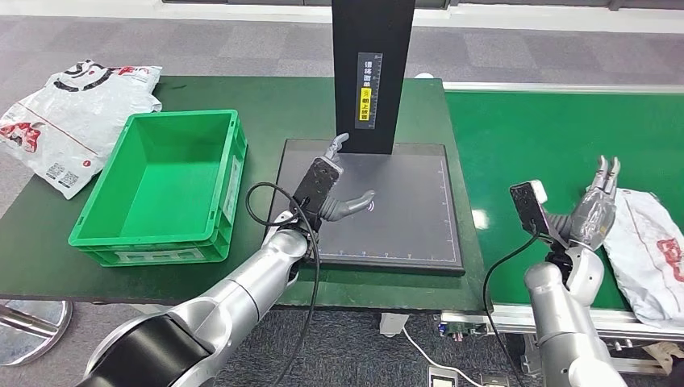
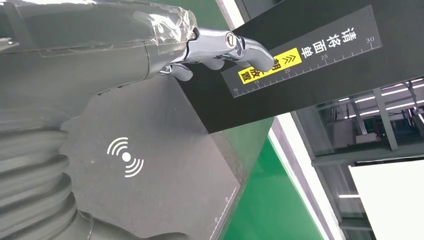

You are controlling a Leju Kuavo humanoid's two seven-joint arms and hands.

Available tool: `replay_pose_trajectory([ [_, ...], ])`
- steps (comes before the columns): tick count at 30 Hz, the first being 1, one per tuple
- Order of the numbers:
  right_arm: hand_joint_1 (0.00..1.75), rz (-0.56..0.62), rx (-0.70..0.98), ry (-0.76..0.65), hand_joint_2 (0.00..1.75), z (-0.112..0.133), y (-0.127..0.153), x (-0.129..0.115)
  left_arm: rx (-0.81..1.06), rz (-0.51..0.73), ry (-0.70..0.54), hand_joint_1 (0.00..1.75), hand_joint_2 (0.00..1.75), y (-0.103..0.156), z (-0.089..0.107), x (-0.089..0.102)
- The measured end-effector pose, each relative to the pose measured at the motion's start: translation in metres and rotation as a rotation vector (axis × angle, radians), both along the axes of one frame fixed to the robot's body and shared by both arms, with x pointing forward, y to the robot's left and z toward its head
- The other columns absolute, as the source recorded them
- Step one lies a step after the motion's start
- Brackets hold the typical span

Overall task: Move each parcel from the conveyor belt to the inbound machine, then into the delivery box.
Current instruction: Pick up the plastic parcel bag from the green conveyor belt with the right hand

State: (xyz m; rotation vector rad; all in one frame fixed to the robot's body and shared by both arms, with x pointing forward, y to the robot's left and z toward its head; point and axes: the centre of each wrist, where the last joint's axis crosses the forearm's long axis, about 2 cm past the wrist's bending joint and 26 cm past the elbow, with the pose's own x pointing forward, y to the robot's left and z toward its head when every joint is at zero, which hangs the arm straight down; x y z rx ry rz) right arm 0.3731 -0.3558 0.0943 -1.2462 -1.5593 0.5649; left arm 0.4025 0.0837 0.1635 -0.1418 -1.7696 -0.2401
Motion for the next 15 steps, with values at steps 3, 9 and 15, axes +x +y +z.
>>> replay_pose_trajectory([
  [3, 0.0, 0.0, 0.0, 0.0, 1.75, 0.0, 0.0001, 0.0, 0.0, 0.0, 0.0, 0.0, 1.75, 0.0, 0.0, 0.0],
  [9, 0.0, 0.0, 0.001, 0.0, 1.75, 0.0, 0.0002, 0.0, 0.0, 0.0, 0.0, 0.0, 1.75, 0.0, 0.0, 0.0],
  [15, 0.0, 0.0, 0.001, 0.0, 1.75, 0.0, 0.0002, 0.0, 0.0, 0.0, 0.0, 0.0, 1.75, 0.0, 0.0, 0.0],
])
